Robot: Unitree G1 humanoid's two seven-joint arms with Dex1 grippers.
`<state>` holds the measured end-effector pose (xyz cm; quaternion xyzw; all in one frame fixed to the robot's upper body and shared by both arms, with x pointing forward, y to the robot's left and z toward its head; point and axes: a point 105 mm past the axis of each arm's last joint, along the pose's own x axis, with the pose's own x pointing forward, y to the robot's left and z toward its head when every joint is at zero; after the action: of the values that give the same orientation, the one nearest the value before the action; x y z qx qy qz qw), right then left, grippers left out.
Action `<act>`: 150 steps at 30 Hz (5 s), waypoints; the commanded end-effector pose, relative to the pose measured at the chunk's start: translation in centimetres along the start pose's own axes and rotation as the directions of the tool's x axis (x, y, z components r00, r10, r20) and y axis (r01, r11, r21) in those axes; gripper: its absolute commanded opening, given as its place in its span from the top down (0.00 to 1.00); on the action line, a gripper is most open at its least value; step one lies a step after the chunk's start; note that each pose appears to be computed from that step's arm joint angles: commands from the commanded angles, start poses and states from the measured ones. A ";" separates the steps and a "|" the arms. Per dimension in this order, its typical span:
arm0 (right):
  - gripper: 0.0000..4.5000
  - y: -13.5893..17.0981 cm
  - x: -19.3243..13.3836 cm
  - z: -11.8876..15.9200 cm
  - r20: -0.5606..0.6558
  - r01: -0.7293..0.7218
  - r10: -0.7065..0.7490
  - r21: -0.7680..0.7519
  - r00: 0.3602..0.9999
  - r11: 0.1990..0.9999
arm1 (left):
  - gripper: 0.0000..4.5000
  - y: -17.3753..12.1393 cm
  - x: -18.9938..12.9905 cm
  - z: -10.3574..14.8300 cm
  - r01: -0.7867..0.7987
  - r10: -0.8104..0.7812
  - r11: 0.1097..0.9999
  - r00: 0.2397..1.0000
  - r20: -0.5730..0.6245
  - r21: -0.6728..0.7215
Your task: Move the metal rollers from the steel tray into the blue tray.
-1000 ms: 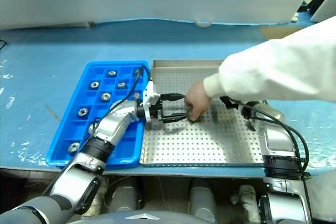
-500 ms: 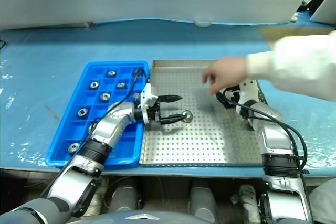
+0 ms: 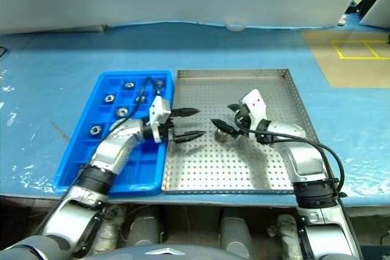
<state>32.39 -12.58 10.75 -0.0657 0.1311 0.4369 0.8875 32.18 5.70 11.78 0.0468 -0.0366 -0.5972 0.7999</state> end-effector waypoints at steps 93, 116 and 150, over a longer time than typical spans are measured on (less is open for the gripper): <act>0.54 15.8 11.1 4.4 -0.089 -0.744 0.758 -0.296 0.646 0.599 | 0.11 -4.7 -15.8 2.0 -0.600 0.593 0.798 0.799 -0.098 -0.054; 0.01 1.7 3.7 8.7 0.235 -0.123 0.153 -0.140 0.960 0.983 | 0.11 -1.3 -2.8 1.2 -0.051 0.059 0.987 0.997 0.051 -0.152; 0.39 -6.5 -11.7 -7.5 -0.263 0.642 -0.605 0.083 0.752 0.762 | 0.11 -2.3 6.2 0.7 0.293 -0.285 0.953 0.953 0.105 -0.069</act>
<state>29.51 -26.64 6.75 -0.0700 0.2331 0.0973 0.9650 31.53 -1.30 11.47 -0.0153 -0.0236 -0.7149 0.6986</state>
